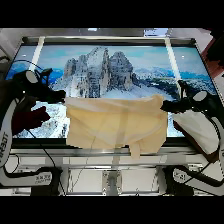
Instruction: Fold the shirts.
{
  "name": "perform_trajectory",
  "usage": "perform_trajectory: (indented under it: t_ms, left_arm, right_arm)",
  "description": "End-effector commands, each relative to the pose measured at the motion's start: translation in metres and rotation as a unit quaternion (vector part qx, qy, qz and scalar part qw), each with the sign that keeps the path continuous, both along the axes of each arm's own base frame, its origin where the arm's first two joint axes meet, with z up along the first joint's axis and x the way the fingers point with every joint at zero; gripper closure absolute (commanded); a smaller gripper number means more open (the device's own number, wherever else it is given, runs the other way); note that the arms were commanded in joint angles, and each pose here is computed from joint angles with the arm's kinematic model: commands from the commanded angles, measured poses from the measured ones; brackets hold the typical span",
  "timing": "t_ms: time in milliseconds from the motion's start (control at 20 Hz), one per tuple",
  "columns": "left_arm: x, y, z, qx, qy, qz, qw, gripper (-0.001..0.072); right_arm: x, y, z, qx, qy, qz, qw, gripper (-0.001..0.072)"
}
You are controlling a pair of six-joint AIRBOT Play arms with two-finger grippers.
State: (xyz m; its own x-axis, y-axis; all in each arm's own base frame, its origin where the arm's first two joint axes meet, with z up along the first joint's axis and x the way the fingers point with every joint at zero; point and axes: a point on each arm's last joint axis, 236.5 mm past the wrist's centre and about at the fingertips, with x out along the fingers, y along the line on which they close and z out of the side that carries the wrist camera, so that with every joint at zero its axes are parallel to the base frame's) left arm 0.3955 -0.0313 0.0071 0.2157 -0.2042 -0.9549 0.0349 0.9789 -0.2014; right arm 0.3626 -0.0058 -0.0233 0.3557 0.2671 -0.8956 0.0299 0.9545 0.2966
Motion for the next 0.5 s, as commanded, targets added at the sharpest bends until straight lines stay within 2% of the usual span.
perform_trajectory:
  t_ms: [0,100,250,450]
  left_arm:
    - [-0.020,0.001,0.038,0.011,-0.016,-0.032,0.999,0.0006]
    - [-0.047,-0.002,0.031,0.006,0.041,-0.043,0.998,0.0006]
    - [-0.085,-0.003,0.016,0.000,0.118,-0.057,0.991,0.0006]
    - [-0.131,-0.026,-0.022,-0.047,0.141,-0.047,0.988,0.0006]
  right_arm:
    - [-0.011,-0.019,0.048,-0.033,-0.042,-0.005,0.999,0.0416]
    - [-0.026,-0.021,0.057,-0.031,-0.034,-0.004,0.999,0.0416]
    - [-0.069,-0.022,0.045,-0.026,0.049,0.015,0.998,0.0416]
    - [-0.121,-0.007,0.007,0.008,0.133,0.020,0.991,0.0416]
